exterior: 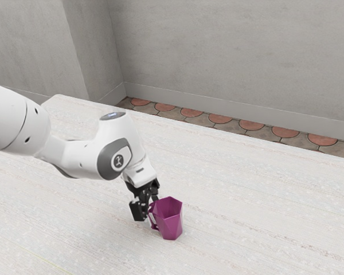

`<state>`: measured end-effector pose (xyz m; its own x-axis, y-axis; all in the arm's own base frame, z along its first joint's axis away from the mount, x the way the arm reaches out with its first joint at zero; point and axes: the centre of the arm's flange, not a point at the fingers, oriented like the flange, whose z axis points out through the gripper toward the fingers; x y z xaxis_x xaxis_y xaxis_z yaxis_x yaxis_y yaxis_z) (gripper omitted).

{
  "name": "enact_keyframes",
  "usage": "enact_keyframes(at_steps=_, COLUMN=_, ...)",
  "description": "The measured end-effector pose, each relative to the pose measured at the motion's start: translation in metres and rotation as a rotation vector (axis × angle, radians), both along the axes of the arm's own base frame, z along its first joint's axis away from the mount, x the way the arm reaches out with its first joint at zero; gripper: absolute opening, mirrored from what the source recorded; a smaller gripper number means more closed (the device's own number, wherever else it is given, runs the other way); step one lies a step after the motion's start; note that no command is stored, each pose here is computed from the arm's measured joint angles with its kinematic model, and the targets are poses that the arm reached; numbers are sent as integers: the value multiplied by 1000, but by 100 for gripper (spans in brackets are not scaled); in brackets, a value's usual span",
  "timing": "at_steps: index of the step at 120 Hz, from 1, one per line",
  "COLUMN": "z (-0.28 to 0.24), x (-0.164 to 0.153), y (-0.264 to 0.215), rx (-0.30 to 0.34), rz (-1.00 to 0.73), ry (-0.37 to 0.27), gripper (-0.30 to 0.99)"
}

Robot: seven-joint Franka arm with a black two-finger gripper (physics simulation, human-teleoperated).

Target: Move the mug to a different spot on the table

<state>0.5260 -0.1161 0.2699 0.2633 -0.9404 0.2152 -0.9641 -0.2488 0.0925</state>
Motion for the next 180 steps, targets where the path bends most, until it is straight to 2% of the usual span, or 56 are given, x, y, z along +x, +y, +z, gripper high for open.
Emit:
enact_keyframes(at_steps=23, z=-11, x=1, y=1, rx=-4, rz=1, ry=3, gripper=68)
enact_keyframes(at_steps=32, z=-12, x=1, y=1, rx=-5, rz=-1, ry=1, gripper=63)
enact_keyframes(at_steps=40, z=-12, x=1, y=1, rx=-5, rz=-2, ry=-4, gripper=52)
enact_keyframes(at_steps=55, z=-12, x=2, y=2, rx=-6, rz=-2, ry=-13, gripper=24)
enact_keyframes(at_steps=68, z=-11, x=3, y=2, rx=-10, rz=3, ry=-19, gripper=16)
enact_keyframes(at_steps=92, z=-6, x=7, y=-1, rx=-34, rz=31, ry=-56, gripper=7)
enact_keyframes(at_steps=130, z=23, x=14, y=-10, rx=-126, rz=142, ry=-190, gripper=-2)
enact_keyframes(at_steps=162, z=39, x=-30, y=14, rx=-125, rz=240, ry=-254, gripper=-4)
enact_keyframes(at_steps=180, z=42, x=-39, y=29, rx=-121, rz=301, ry=-293, gripper=-5)
